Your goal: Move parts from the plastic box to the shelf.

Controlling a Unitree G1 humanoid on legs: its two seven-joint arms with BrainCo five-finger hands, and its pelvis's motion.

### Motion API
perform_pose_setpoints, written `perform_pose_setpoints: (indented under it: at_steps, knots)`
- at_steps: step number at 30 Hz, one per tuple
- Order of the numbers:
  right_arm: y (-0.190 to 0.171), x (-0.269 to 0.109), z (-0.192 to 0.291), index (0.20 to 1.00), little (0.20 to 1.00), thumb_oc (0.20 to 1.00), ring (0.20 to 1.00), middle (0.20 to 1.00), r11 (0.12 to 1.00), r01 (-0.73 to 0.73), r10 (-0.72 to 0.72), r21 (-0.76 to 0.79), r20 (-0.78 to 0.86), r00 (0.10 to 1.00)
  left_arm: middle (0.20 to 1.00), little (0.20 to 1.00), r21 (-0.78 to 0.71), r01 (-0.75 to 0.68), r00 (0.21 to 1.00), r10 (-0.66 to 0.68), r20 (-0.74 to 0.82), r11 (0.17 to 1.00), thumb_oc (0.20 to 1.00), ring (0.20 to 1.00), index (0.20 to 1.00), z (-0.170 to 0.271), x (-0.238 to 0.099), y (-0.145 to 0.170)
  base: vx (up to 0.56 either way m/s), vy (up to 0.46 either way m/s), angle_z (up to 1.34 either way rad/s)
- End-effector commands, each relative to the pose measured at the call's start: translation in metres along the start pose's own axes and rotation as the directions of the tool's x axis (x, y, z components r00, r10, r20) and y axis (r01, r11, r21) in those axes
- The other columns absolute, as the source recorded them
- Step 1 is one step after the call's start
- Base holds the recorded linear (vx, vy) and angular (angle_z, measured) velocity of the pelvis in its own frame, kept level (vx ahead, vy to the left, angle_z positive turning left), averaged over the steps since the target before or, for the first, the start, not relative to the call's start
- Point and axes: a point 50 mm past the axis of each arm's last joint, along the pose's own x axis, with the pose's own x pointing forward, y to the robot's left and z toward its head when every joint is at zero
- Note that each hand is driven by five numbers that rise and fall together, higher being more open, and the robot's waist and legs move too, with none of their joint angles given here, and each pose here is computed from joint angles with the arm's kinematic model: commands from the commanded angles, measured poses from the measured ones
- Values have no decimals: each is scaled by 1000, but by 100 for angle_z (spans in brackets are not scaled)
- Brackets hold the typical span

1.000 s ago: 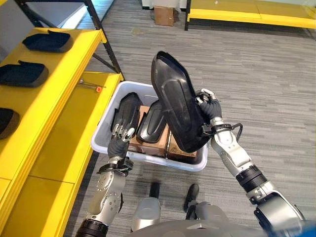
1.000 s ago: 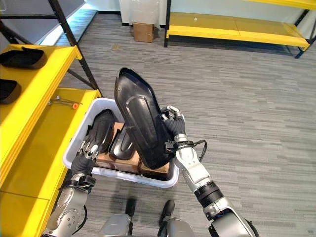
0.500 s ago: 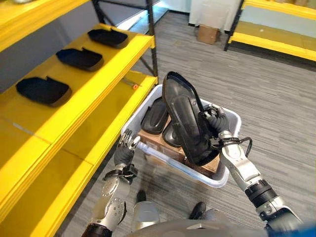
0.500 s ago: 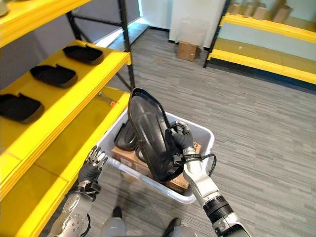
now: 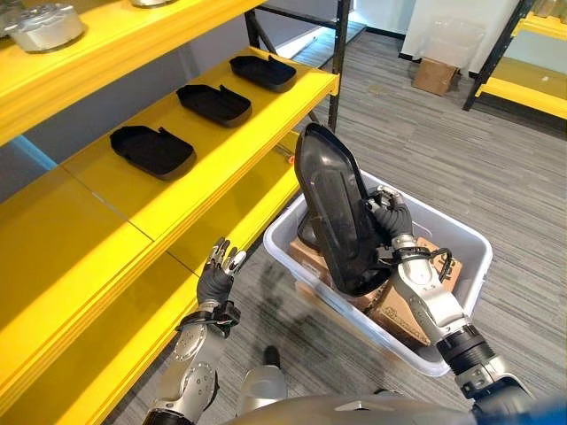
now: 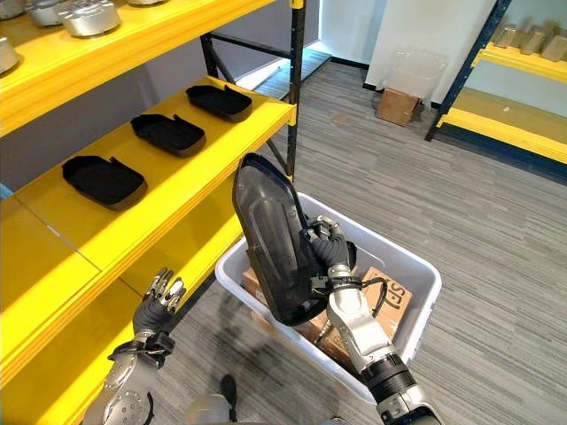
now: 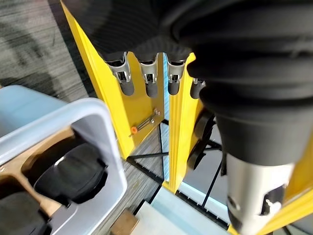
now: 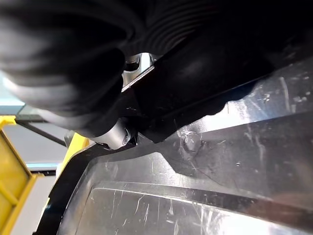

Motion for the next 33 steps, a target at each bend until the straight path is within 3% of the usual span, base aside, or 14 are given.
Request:
perform_pose_setpoints:
  at_steps: [1, 15, 33]
  knots:
    - [8, 15, 44, 200, 200, 200, 200, 200, 998, -1, -12, 67, 194, 981, 1000, 1000, 101, 64, 989, -76, 124, 993, 1000, 1000, 1000, 31, 1, -2, -1, 323, 40]
    - [-1, 5, 36, 200, 200, 200, 200, 200, 992, -14, -8, 122, 180, 984, 1000, 1000, 216, 102, 987, -125, 98, 971, 1000, 1000, 1000, 34, 6, -1, 85, 165, 76]
    - [-8, -2, 29, 200, 200, 200, 200, 200, 993, -36, 20, 111, 146, 989, 1000, 1000, 74, 24, 997, -30, 76, 997, 1000, 1000, 1000, 18, -8, 9, 75, -50, 24]
